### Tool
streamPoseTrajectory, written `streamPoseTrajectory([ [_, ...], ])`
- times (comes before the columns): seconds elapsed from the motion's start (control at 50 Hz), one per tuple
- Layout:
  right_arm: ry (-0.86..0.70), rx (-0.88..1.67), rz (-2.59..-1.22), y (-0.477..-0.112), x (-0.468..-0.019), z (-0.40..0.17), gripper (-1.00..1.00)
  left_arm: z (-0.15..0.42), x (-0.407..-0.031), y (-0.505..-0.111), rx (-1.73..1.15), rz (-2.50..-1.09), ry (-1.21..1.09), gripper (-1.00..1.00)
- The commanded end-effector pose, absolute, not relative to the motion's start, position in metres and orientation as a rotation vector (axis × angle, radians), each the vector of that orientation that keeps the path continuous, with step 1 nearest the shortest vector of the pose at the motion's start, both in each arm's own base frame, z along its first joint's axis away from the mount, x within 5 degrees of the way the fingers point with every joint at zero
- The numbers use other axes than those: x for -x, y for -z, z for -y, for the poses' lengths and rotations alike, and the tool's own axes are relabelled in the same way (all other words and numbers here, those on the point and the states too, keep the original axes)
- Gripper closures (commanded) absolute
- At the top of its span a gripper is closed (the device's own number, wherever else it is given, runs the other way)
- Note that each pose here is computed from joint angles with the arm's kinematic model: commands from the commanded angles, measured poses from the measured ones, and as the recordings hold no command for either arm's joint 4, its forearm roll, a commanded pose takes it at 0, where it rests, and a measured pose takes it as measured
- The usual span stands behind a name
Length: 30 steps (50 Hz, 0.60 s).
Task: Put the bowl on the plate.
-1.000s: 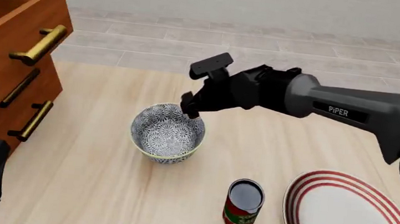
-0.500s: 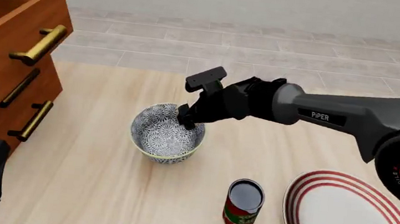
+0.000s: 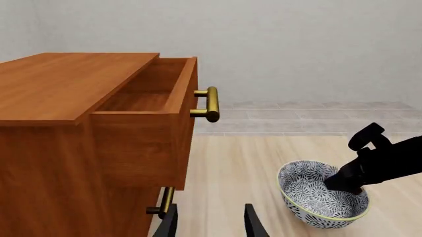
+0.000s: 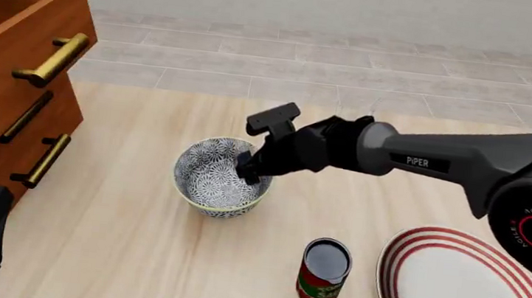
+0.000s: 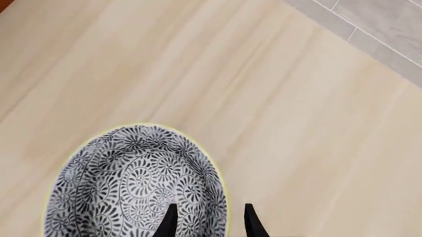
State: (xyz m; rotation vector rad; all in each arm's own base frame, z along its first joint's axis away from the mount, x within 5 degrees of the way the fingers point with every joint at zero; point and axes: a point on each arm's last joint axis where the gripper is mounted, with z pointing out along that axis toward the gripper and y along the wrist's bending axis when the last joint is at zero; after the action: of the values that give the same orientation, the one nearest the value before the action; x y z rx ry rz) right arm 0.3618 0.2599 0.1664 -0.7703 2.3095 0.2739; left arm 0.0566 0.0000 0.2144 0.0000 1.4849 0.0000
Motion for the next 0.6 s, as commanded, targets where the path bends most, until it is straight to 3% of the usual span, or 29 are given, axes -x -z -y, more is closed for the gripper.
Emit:
streamPoseTrajectory([
  [0.02, -0.270, 0.755, -2.330, -0.155, -0.363, -0.256, -1.00, 0.000, -0.057, -0.214, 0.000, -1.485, 0.000, -1.00],
  [0.6, -0.247, 0.737, -2.363, -0.139, -0.372, -0.247, -1.00, 0.000, -0.057, -0.214, 0.000, -1.485, 0.000, -1.00],
])
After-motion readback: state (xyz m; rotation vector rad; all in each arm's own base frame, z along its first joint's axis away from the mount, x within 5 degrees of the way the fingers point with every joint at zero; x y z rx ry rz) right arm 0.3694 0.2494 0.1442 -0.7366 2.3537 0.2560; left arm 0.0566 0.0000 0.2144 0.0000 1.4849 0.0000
